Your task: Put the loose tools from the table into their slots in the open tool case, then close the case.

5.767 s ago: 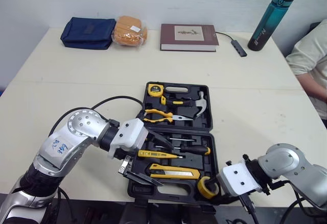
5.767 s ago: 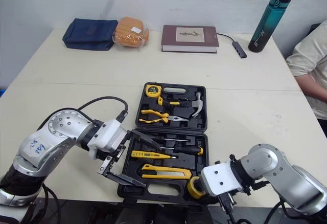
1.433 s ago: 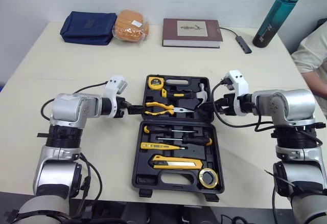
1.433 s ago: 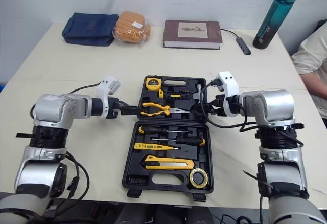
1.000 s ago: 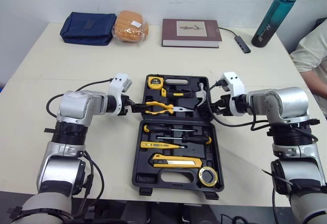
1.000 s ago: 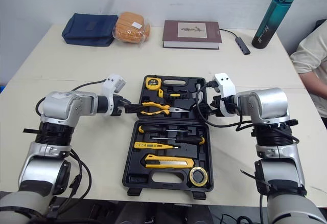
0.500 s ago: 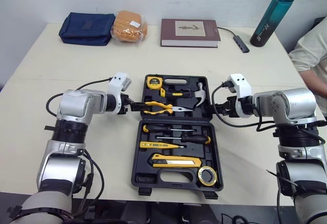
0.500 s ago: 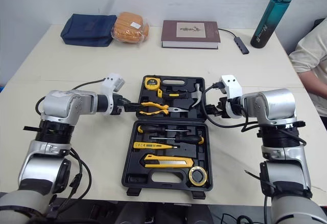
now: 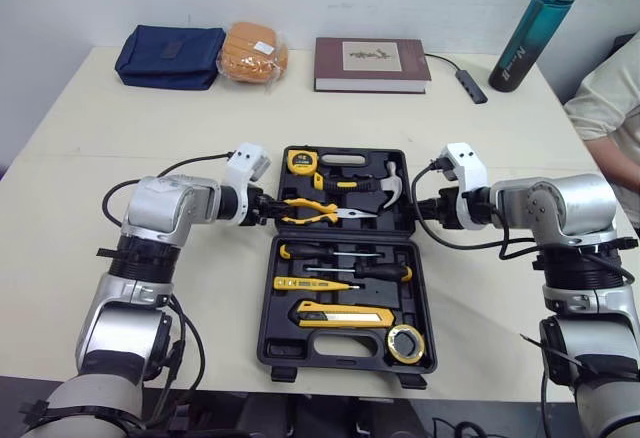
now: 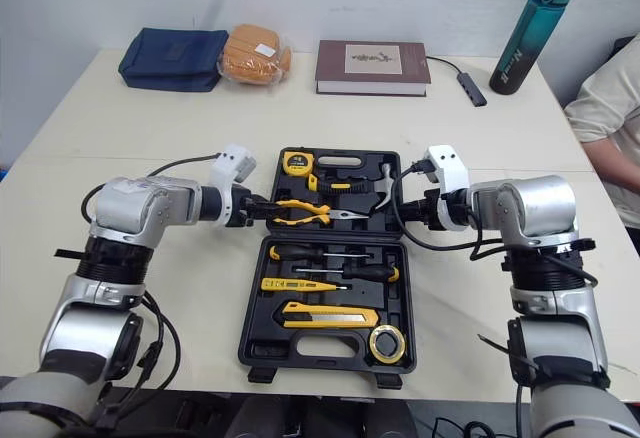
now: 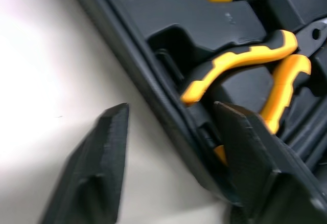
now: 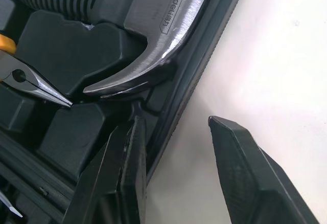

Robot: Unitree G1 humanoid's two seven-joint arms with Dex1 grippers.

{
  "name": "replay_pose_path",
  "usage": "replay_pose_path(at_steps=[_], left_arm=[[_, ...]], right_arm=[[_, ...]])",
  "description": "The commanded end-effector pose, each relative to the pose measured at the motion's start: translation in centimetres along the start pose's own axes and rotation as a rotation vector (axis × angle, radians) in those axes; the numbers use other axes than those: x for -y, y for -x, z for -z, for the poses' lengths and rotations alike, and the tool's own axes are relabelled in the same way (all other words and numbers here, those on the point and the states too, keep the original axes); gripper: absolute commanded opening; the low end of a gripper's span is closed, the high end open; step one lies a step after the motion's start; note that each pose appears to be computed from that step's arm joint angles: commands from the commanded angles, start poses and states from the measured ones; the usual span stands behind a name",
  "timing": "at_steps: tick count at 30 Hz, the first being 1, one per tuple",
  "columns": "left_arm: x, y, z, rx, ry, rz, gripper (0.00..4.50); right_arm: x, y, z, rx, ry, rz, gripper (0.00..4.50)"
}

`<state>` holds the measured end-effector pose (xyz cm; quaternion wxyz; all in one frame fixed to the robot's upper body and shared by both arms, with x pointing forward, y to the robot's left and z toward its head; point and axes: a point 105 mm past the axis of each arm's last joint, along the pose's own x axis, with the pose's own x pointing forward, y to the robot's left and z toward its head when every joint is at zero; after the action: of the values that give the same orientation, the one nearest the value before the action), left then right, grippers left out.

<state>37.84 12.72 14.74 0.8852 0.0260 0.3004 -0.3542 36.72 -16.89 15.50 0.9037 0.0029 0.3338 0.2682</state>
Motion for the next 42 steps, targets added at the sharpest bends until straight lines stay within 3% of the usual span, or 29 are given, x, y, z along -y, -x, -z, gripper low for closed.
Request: replay_pose_path(at_steps=[1, 2, 3, 9, 14, 18, 22, 27, 36, 38, 42], left_arm=[[-0.1, -0.3, 1.6, -0.042, -0.029, -0.019, 0.74], [0.1, -0.4, 1.8, -0.043, -0.037, -0.017, 0.53], [0.4, -0.5, 1.8, -0.039, -0.04, -0.01, 0.42], [1.3, -0.5, 0.8, 0.024, -0.053, 0.023, 0.12], [1.3, 0.0, -2.6, 0.193, -0.14, 0.009, 0.12], [0.9, 0.8, -5.8, 0.35, -0.278, -0.046, 0.02], [0.8, 1.5, -7.6, 0.465, -0.457, -0.093, 0.0], [1.6, 1.6, -6.9, 0.551, -0.666, -0.119, 0.0], [1.2, 3.0, -3.9, 0.622, -0.883, -0.308, 0.0], [1.0, 3.9, -3.0, 0.642, -0.88, -0.342, 0.95], [1.0, 7.0, -0.8, 0.626, -0.791, -0.353, 2.57]], right_arm=[[0.6, 0.3, 0.2, -0.001, 0.018, 0.054, 0.7], [0.4, 0.3, 0.3, -0.001, 0.023, 0.052, 0.17], [0.3, 0.3, 0.3, -0.001, 0.026, 0.051, 0.0], [0.0, 0.5, -0.4, 0.039, 0.045, 0.057, 0.0], [-0.9, 1.2, -3.7, 0.246, 0.117, 0.041, 0.0], [-1.5, 2.1, -6.2, 0.417, 0.179, 0.057, 0.0], [-2.1, 2.7, -7.2, 0.535, 0.388, 0.105, 0.0], [-1.8, 2.3, -5.4, 0.604, 0.608, 0.165, 0.0], [-2.6, 2.4, 0.1, 0.732, 0.992, 0.223, 0.0], [-2.9, 3.0, 1.2, 0.762, 1.078, 0.231, 0.0], [-4.2, 6.4, 2.1, 0.832, 1.183, 0.206, 1.75]])
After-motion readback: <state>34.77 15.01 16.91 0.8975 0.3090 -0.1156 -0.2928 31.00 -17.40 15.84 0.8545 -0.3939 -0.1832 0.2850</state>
